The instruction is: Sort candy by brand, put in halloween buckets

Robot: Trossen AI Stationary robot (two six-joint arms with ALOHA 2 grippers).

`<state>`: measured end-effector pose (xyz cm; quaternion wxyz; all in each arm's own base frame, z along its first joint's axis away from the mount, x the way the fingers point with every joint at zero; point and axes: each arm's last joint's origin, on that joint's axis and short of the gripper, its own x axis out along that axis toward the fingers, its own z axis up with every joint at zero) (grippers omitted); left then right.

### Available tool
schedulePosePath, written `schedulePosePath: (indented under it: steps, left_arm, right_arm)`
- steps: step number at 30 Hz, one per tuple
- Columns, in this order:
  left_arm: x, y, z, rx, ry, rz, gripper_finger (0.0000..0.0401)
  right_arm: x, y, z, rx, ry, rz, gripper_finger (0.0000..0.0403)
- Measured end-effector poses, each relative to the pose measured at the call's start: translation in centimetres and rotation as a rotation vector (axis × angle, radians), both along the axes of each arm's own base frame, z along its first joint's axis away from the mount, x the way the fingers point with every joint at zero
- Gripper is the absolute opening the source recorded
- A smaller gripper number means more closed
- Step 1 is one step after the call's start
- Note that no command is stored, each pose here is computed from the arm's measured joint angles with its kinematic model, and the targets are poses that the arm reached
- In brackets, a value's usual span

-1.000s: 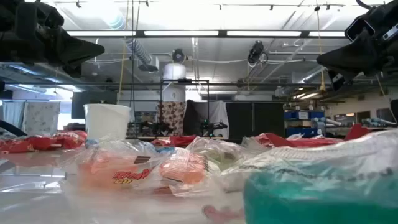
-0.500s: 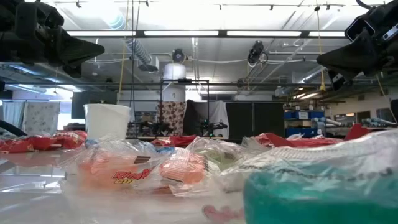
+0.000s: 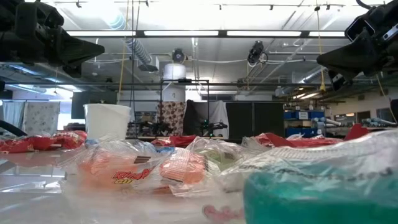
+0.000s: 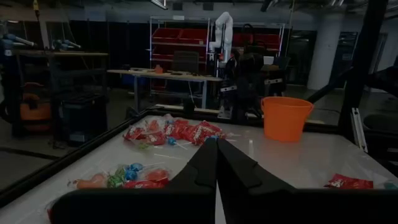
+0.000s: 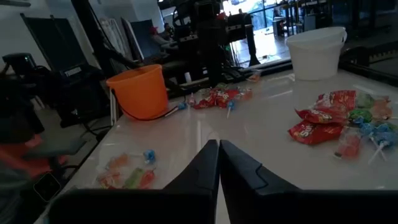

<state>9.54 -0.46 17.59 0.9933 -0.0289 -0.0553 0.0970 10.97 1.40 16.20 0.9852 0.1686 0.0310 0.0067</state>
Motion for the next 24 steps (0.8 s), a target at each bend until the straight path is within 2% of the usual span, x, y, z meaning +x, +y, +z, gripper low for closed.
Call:
schedulePosePath:
  steps: [4, 7, 18, 20, 24]
  left_arm:
    - [0.0, 0.0, 0.0, 0.0, 0.0, 0.0, 0.0012]
    - [0.0, 0.0, 0.0, 0.0, 0.0, 0.0, 0.0012]
    - [0.0, 0.0, 0.2, -0.002, -0.016, 0.0, 0.0012]
    - [-0.1, 0.0, 0.4, -0.006, -0.043, 0.001, 0.0012]
    - [-0.1, 0.0, 0.6, -0.01, -0.066, 0.001, 0.0012]
  right_arm:
    - [0.0, 0.1, 0.5, 0.261, -0.041, 0.014, 0.0026]
    - [0.0, 0.1, 0.6, 0.338, -0.053, 0.021, 0.0026]
    - [0.0, 0.1, 0.7, 0.33, -0.057, 0.016, 0.0026]
    - [0.0, -0.1, 1.0, 0.279, -0.097, -0.032, 0.0026]
    - [0.0, -0.7, 1.2, 0.086, -0.126, -0.195, 0.0026]
